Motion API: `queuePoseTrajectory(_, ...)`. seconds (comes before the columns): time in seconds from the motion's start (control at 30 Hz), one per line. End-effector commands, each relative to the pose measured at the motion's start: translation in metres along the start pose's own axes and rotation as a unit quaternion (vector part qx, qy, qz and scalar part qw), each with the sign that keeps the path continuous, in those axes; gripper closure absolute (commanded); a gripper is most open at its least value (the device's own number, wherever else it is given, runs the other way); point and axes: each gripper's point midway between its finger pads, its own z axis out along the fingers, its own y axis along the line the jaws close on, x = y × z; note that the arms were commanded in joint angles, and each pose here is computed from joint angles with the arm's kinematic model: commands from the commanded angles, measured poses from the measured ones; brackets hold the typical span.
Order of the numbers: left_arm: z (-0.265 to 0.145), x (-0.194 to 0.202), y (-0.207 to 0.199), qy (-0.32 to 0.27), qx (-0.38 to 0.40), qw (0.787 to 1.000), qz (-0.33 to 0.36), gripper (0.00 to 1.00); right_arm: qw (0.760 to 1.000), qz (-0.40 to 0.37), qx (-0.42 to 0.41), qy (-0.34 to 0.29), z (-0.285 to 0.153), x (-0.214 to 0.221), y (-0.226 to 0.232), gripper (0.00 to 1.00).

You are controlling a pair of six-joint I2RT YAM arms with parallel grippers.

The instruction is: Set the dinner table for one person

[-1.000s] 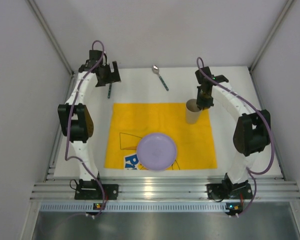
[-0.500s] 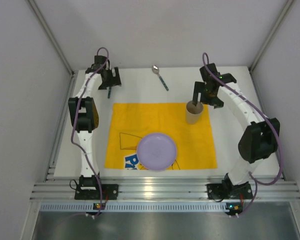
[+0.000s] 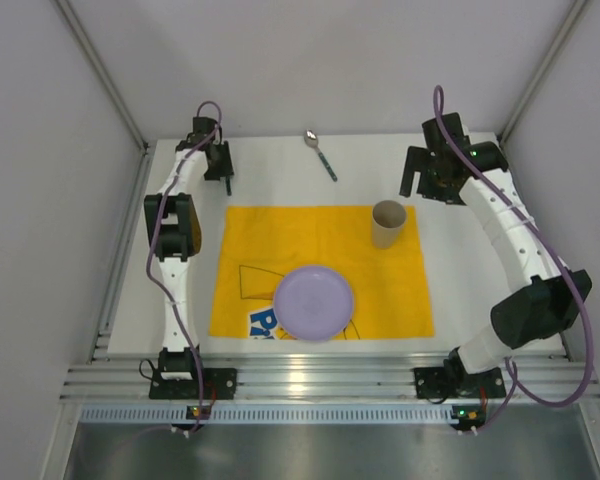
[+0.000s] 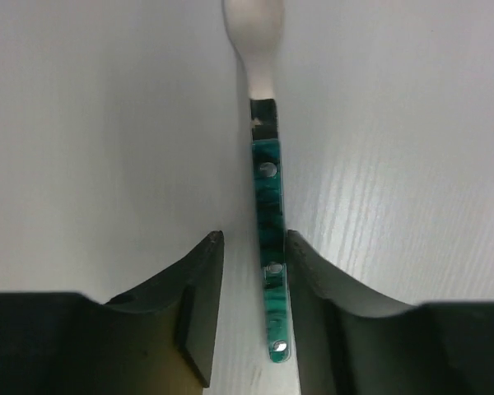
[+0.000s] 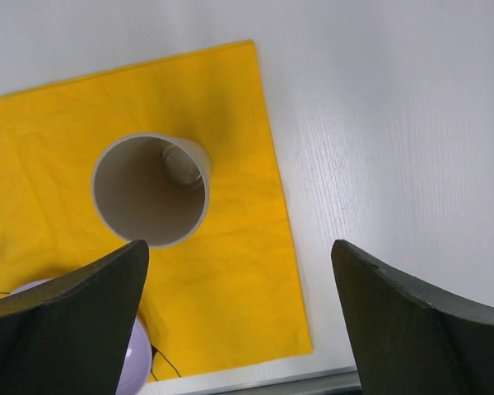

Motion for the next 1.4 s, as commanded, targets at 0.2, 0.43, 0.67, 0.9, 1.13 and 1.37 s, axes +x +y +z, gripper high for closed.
queuePoseTrajectory(0.2, 0.013, 0.013, 0.04, 0.017, -0.057, 0.998, 0.017, 0.96, 1.0, -0.001, -0.001, -0.004, -0.005, -0.009, -0.004, 0.07)
queuePoseTrajectory(0.43, -0.039, -0.021, 0.021, -0.027, -0.022, 0.999, 0.007, 1.0, 1.0, 0.004, -0.013, -0.022, -0.013, -0.009, -0.006, 0.07)
queuePoseTrajectory(0.67, -0.148, -0.03, -0.038, -0.089, 0.023, 0.996, 0.018, 1.0, 0.998, 0.016, -0.033, -0.043, -0.028, -0.006, -0.009, 0.02)
queuePoseTrajectory(0.9, -0.2, 0.087, -0.047, -0.007, 0.03, 0.999, 0.031, 1.0, 0.995, 0.031, -0.08, -0.044, -0.053, 0.01, -0.005, 0.0)
queuePoseTrajectory(1.13, -0.236, 0.195, -0.065, 0.051, 0.043, 0.998, 0.007, 1.0, 0.993, 0.03, -0.109, -0.043, -0.077, 0.036, -0.012, 0.0)
queuePoseTrajectory(1.37, -0.238, 0.263, -0.071, 0.1, 0.049, 0.993, -0.026, 1.0, 0.993, 0.017, -0.111, -0.031, -0.083, 0.062, -0.023, 0.0)
